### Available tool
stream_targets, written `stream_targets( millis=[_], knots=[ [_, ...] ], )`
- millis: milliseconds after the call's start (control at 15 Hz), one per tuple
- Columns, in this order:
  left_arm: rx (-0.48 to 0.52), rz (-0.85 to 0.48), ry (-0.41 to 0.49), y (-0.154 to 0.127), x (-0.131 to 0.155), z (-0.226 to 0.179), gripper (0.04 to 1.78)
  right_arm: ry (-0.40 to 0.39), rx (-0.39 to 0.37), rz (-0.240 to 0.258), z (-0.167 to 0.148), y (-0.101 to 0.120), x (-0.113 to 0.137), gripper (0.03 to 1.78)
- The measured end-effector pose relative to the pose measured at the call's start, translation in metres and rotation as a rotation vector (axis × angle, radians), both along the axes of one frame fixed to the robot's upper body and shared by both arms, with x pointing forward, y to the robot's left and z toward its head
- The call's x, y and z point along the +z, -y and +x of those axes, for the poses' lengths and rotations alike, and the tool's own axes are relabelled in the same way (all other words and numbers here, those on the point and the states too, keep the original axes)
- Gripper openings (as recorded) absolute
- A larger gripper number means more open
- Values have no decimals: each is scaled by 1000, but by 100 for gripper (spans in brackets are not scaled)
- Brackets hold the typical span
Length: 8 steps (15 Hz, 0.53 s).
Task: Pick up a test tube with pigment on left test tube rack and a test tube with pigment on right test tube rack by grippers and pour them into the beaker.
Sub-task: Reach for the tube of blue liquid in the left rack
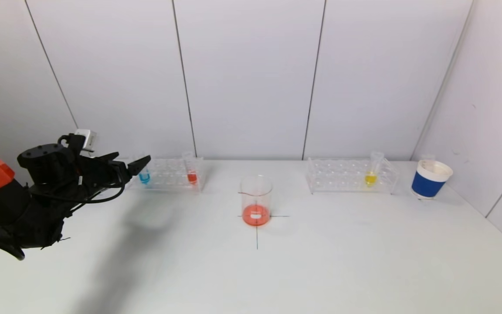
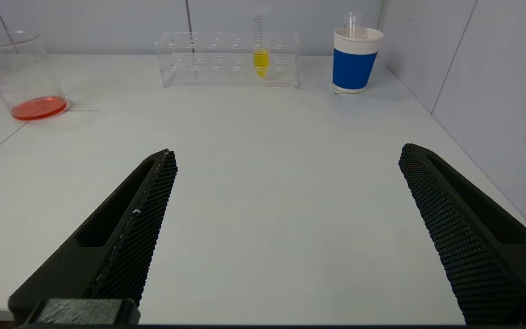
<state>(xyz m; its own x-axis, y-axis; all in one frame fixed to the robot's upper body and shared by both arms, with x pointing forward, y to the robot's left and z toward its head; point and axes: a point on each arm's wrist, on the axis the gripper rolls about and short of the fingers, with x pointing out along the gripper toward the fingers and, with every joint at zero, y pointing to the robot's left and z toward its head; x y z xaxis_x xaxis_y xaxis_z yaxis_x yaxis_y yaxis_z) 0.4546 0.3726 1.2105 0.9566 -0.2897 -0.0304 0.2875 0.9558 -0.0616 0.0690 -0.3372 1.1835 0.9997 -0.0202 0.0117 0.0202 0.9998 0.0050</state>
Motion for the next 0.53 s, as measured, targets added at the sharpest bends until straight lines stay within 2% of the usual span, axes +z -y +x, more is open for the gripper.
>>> stream_targets(
  millis=[533],
  knots=[
    [2, 1, -33, -2, -22, 10, 176, 0, 0, 0, 0, 0, 0, 177]
  ],
)
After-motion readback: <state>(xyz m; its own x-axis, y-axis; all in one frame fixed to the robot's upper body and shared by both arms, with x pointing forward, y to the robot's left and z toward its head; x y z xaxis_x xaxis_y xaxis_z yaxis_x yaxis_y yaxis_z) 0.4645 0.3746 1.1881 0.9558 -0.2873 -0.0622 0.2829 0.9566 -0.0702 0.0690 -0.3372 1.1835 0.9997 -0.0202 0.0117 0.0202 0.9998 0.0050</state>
